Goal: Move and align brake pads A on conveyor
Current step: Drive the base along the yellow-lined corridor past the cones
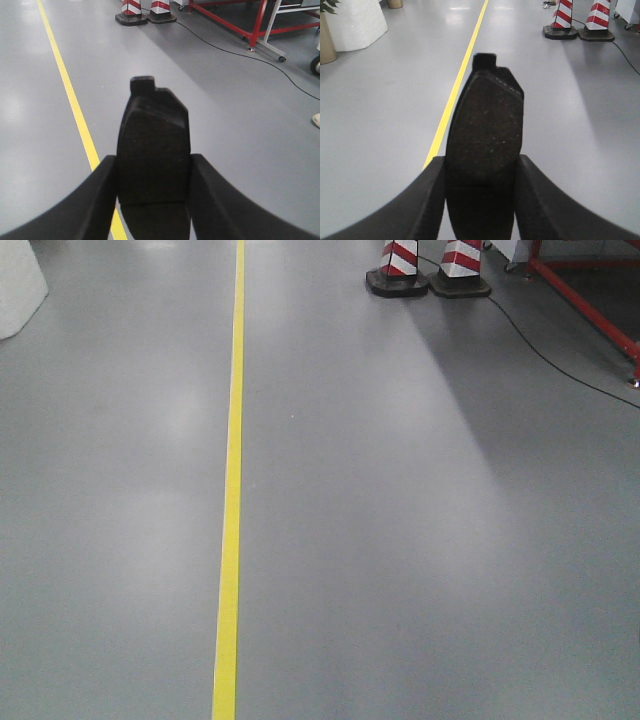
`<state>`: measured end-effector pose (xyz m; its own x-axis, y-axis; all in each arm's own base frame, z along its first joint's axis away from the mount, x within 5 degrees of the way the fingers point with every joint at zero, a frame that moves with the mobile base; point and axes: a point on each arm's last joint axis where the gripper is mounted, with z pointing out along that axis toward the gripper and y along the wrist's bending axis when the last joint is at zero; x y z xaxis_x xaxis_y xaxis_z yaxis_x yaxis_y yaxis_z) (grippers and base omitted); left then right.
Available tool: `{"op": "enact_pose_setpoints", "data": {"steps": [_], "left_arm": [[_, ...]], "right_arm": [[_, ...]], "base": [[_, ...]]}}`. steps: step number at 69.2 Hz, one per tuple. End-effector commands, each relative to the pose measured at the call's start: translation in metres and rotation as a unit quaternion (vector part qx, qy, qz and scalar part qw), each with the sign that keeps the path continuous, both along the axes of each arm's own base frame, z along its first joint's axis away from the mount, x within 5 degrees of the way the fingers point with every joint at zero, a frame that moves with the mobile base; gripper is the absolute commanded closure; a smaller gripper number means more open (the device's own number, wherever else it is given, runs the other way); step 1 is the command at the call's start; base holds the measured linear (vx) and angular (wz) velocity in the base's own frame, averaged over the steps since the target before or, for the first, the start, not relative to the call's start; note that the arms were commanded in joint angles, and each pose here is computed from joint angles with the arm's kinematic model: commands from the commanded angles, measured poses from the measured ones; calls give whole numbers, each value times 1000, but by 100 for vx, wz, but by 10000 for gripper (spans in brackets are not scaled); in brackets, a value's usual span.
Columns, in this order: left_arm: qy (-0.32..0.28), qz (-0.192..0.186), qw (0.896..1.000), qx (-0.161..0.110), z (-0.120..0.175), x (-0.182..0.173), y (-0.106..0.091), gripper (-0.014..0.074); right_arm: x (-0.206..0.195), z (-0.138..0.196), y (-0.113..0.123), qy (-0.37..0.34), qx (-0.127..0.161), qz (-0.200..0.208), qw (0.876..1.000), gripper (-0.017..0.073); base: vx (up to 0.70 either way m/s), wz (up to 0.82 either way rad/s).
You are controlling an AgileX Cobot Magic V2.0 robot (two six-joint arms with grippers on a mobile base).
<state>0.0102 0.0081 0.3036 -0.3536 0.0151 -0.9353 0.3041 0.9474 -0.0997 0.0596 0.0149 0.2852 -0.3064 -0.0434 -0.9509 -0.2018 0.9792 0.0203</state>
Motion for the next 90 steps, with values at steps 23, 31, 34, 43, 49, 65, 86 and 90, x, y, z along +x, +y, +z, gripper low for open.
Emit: {"op": "enact_pose_setpoints", "data": {"steps": [23,31,34,43,49,65,86,90], "left_arm": [[-47,-7,999,-16,15,3,-2,600],[-47,-7,999,-16,15,3,-2,600],[-47,-7,999,-16,15,3,-2,600],[-47,-7,999,-16,15,3,-2,600],[-47,-7,999,-16,15,3,-2,600],[-47,-7,999,-16,15,3,-2,600],[-47,-7,999,-16,15,3,-2,600],[-47,-7,999,-16,15,3,-2,600]], "right_arm": [[2,18,-1,-59,6,-7,998,562],[2,18,-1,-59,6,-7,998,562],[2,18,-1,-59,6,-7,998,562],[2,18,-1,-59,6,-7,998,562],[2,18,-1,-59,6,-7,998,562],[2,18,-1,-59,6,-7,998,562],[2,18,-1,-60,6,-7,998,562],[2,18,-1,-60,6,-7,998,562]], "base": [[74,-2],[76,2],[76,2],[78,1],[78,2],[78,6],[79,17],[80,31]]}}
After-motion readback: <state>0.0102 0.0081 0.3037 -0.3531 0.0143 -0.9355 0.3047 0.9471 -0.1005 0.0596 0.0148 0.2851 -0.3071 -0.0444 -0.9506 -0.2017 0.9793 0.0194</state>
